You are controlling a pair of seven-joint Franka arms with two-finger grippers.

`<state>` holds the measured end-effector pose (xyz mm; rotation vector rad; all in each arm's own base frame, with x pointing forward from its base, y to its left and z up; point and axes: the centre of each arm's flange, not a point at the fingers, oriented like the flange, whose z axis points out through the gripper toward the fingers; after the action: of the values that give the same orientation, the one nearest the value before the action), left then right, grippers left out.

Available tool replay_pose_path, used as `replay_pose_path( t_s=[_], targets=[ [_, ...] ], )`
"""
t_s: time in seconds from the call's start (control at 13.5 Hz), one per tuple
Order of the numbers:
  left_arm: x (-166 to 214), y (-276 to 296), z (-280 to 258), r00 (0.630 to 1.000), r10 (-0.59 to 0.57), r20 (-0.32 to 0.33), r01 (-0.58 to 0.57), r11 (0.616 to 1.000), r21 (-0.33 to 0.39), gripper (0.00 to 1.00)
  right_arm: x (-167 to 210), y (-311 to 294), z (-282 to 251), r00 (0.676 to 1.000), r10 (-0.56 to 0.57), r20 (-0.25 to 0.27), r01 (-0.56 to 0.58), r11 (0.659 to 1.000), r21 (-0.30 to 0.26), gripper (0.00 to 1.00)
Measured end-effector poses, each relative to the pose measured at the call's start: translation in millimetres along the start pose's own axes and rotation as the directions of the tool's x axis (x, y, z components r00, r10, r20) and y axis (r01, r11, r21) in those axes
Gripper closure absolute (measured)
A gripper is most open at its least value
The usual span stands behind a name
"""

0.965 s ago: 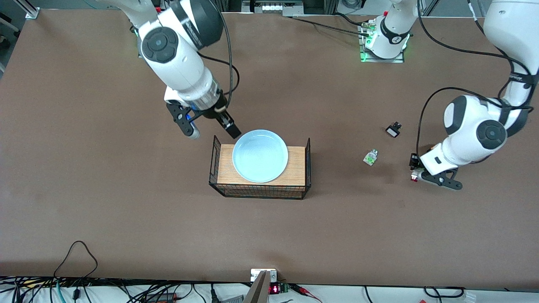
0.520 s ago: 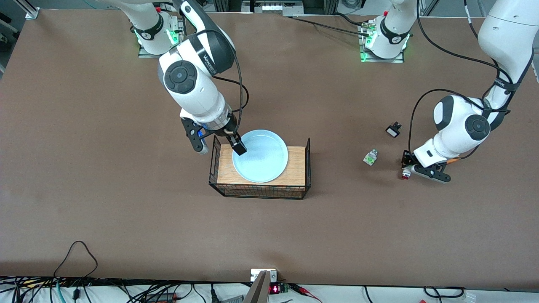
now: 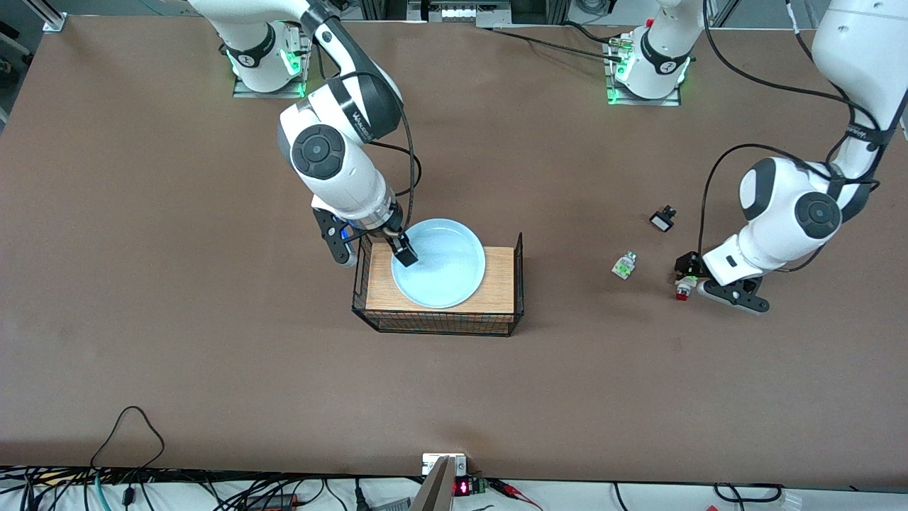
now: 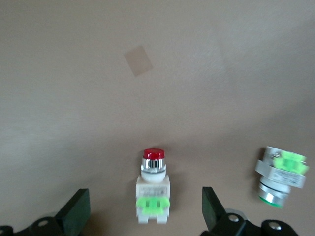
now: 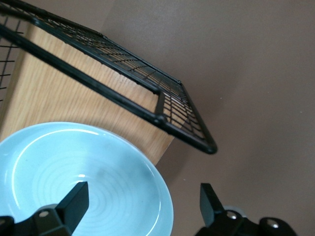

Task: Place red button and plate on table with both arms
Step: 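Open the left gripper and withdraw while the right gripper grips the plate rim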

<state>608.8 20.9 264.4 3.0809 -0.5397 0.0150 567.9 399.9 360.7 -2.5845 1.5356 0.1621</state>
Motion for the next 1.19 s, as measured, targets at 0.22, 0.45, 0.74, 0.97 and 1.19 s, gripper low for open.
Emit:
replay_pose_path(
  t_s=[0.22, 0.45, 0.74, 0.97, 1.19],
  targets=[
    [20, -2, -60, 0.996, -0.002, 0.092, 0.0, 1.0, 0.022, 0.0, 1, -2, 12, 1.0, 0.008, -0.001, -0.008, 1.0, -0.002, 0.03],
    [38, 24, -107, 0.983, -0.039, 0.178, 0.037, 0.999, 0.017, 0.0, -1, -6, 18, 1.0, 0.007, 0.0, -0.007, 1.0, 0.025, 0.09],
    [55, 75, -168, 0.967, -0.103, 0.232, 0.097, 0.995, 0.036, 0.0, -3, -7, 18, 1.0, 0.009, 0.001, -0.009, 1.0, 0.03, 0.3],
    [57, 97, -228, 0.96, -0.142, 0.242, 0.133, 0.99, 0.052, 0.0, -1, -9, 15, 1.0, 0.012, 0.001, -0.012, 0.999, 0.037, 0.37],
    [52, 100, -261, 0.957, -0.16, 0.241, 0.149, 0.987, 0.064, 0.0, -1, -10, 13, 1.0, 0.012, 0.001, -0.012, 0.999, 0.041, 0.42]
  ],
)
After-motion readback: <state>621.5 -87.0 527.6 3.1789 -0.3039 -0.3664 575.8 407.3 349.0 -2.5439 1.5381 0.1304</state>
